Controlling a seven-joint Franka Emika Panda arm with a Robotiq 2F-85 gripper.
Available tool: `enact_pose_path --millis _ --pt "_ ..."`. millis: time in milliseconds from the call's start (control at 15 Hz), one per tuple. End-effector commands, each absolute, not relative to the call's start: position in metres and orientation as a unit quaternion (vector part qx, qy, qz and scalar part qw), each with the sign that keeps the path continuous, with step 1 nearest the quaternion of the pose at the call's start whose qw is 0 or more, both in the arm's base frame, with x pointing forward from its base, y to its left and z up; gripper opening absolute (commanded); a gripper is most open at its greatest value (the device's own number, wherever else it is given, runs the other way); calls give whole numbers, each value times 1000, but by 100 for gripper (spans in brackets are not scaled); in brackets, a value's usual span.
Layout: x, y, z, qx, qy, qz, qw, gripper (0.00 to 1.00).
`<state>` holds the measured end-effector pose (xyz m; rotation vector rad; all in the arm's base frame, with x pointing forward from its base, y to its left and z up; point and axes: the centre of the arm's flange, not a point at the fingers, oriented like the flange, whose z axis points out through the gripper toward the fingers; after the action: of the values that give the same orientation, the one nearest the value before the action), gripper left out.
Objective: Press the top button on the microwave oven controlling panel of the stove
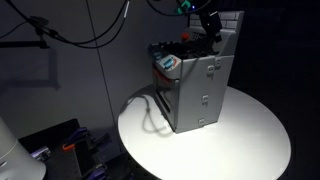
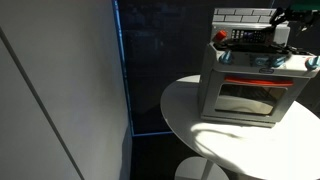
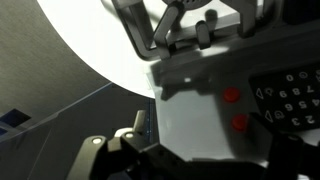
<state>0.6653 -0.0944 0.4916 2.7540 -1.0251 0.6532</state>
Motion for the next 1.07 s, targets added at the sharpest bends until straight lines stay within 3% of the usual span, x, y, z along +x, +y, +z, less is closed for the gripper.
enact_pose_path --millis 0,1000 --pt "673 -96 497 912 -342 218 59 100" --pt "639 -78 535 936 -311 165 11 100"
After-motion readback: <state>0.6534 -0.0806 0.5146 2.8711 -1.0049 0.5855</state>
